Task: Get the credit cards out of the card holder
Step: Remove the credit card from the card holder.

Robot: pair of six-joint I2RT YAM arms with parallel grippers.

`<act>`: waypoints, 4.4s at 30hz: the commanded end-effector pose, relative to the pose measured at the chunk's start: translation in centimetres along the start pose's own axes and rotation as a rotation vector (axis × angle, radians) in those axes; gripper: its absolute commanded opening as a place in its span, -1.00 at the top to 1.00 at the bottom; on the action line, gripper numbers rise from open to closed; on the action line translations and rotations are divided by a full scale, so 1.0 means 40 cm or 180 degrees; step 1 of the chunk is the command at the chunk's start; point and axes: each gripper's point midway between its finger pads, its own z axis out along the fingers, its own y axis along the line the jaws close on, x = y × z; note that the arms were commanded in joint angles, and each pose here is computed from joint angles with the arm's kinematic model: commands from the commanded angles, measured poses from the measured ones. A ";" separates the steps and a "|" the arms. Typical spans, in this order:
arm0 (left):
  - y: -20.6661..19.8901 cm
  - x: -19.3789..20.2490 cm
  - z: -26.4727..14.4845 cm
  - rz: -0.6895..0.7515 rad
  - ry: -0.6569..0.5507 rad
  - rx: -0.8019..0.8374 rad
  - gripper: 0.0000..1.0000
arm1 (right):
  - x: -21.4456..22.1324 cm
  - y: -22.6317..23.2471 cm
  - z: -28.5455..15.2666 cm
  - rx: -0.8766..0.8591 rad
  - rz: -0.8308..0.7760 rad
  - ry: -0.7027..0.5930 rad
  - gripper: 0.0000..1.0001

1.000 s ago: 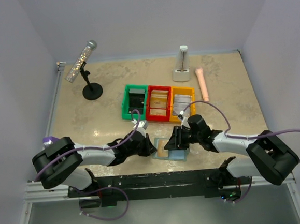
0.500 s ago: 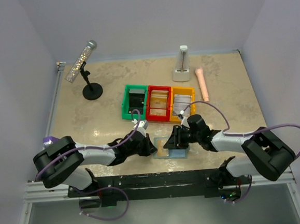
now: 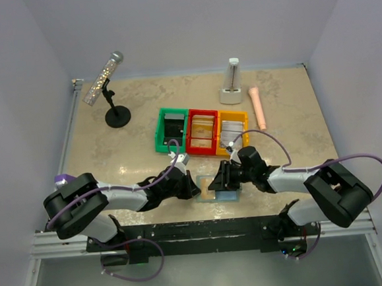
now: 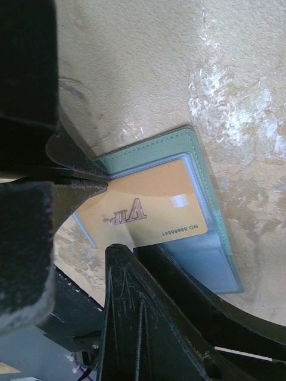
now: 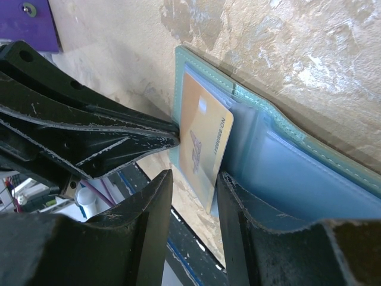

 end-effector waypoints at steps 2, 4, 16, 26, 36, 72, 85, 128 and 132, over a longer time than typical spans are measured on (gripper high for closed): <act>0.029 0.057 0.006 0.0009 0.0277 -0.0081 1.00 | -0.014 0.071 0.000 -0.0331 -0.0135 0.0034 0.21; 0.025 0.055 0.008 0.0014 0.0279 -0.0067 1.00 | -0.016 0.073 0.001 -0.0331 -0.0130 0.0034 0.21; -0.002 0.053 0.009 0.0016 0.0284 0.0052 1.00 | -0.039 0.073 0.006 -0.0297 -0.0114 -0.0097 0.21; -0.006 0.066 0.010 -0.0011 0.0321 0.0113 1.00 | -0.042 0.077 0.026 -0.0411 -0.0036 -0.0095 0.21; 0.020 0.058 -0.001 -0.0040 0.0231 -0.0034 1.00 | -0.025 0.064 -0.001 -0.0279 -0.0111 -0.0078 0.25; 0.071 0.077 -0.005 -0.0083 0.0237 -0.0253 1.00 | -0.019 0.028 -0.058 0.0011 -0.0242 -0.0206 0.36; 0.071 0.078 -0.006 -0.0083 0.0244 -0.0247 1.00 | -0.020 0.018 -0.069 0.0062 -0.0250 -0.0248 0.52; -0.088 -0.070 -0.089 0.0204 -0.0224 0.0245 -0.01 | -0.042 0.015 -0.217 0.0623 -0.0695 -0.0606 1.00; -0.132 -0.139 -0.158 0.0176 -0.0575 0.0387 -0.32 | -0.061 0.055 -0.234 0.0480 -0.0837 -0.0748 1.00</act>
